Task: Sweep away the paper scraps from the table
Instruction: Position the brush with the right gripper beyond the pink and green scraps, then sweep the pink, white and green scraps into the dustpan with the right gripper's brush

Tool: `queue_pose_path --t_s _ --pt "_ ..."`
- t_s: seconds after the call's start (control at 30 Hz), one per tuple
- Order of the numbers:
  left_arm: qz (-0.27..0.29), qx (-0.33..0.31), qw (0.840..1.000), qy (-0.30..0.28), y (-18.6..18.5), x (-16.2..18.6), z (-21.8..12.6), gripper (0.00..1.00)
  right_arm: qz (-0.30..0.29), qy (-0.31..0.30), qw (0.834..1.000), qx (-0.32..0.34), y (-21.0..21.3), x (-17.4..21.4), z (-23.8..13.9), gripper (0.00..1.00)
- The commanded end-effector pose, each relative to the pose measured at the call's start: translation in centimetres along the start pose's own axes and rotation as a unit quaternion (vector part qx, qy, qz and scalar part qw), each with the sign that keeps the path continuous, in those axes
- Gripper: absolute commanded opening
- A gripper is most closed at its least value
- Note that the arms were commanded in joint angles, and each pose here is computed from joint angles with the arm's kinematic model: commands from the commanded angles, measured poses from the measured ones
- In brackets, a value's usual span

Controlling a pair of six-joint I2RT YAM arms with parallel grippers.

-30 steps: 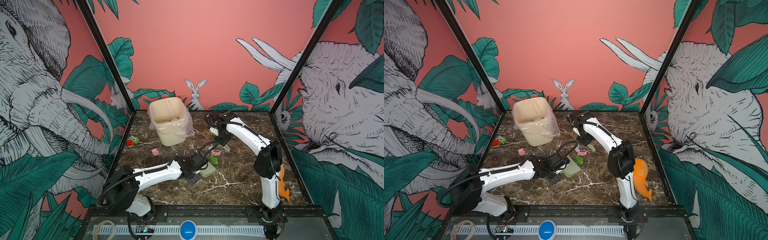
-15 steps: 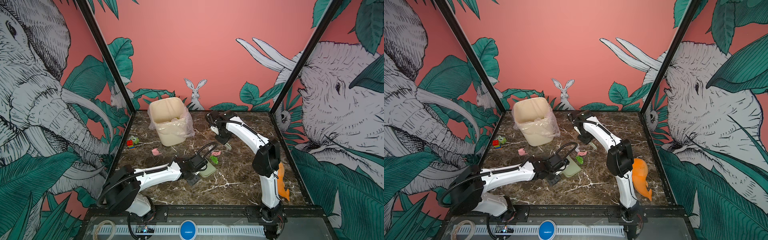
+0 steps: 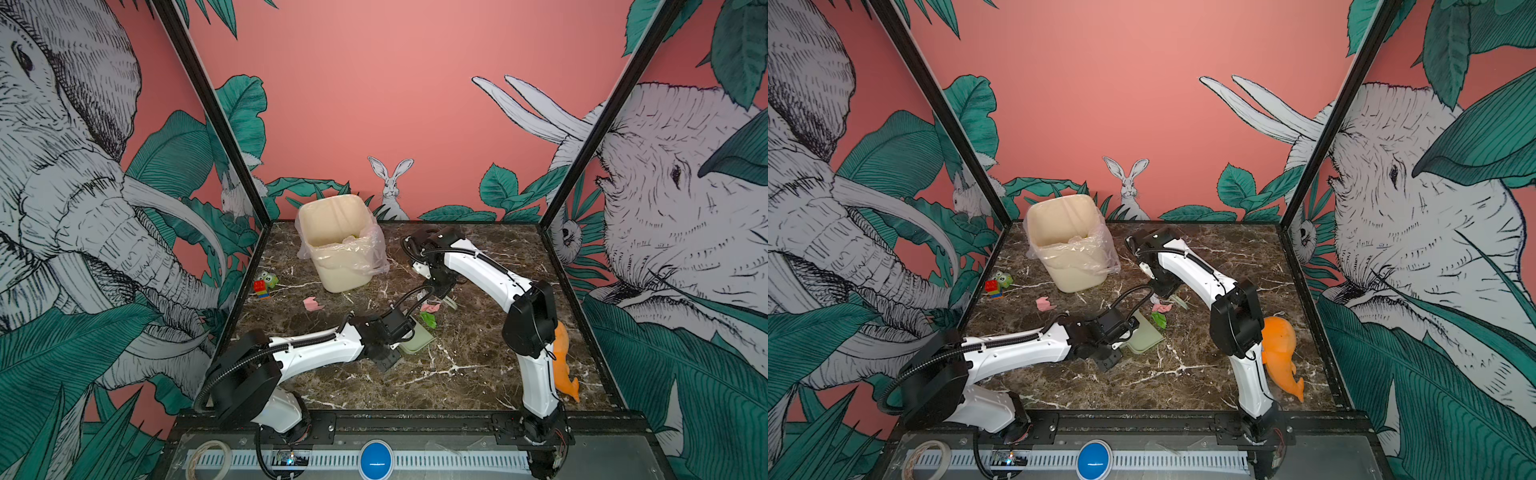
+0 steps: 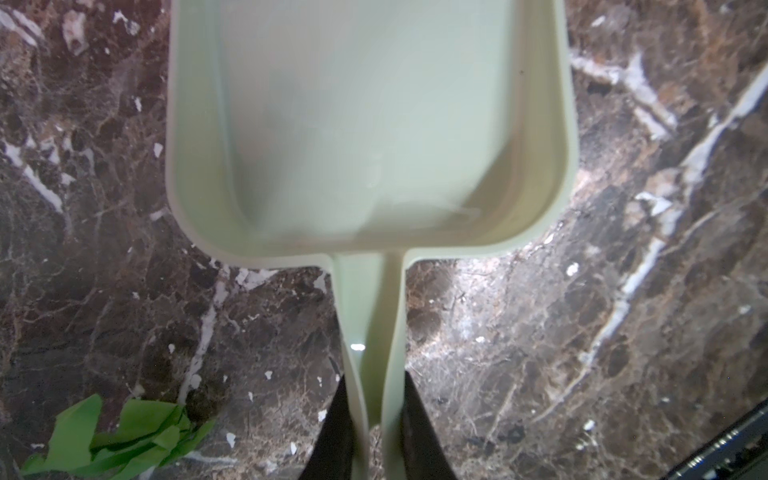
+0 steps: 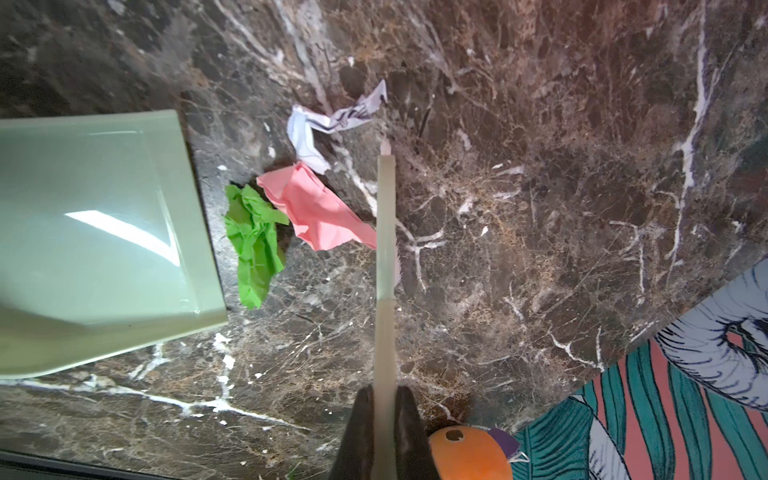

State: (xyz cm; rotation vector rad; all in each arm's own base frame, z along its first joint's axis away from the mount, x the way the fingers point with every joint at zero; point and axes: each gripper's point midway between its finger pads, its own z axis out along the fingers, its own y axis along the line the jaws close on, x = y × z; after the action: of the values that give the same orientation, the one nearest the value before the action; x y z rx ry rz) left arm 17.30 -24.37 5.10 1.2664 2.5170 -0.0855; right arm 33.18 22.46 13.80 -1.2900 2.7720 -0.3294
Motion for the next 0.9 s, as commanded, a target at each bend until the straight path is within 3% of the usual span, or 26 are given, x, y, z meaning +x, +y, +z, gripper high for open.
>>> queue_pose_path --t_s 0.0,0.33,0.6,0.87 --pt "-0.005 -0.002 1.0 0.004 -0.1 0.4 0.3 0.12 0.0 -0.011 0.999 -0.041 2.4 1.2 -2.3 0.0" --pt "-0.009 -0.004 1.0 0.004 -0.1 0.5 0.3 0.12 -0.006 -0.055 0.993 -0.108 6.5 2.6 -5.6 0.0" --pt "-0.022 -0.004 1.0 0.01 -0.1 0.9 0.6 0.12 0.002 -0.036 0.999 0.027 -0.1 2.5 -6.1 0.0" --pt "-0.038 -0.01 0.999 0.008 0.1 0.9 0.7 0.12 -0.002 -0.01 0.997 0.07 -3.2 -1.3 -2.9 0.0"
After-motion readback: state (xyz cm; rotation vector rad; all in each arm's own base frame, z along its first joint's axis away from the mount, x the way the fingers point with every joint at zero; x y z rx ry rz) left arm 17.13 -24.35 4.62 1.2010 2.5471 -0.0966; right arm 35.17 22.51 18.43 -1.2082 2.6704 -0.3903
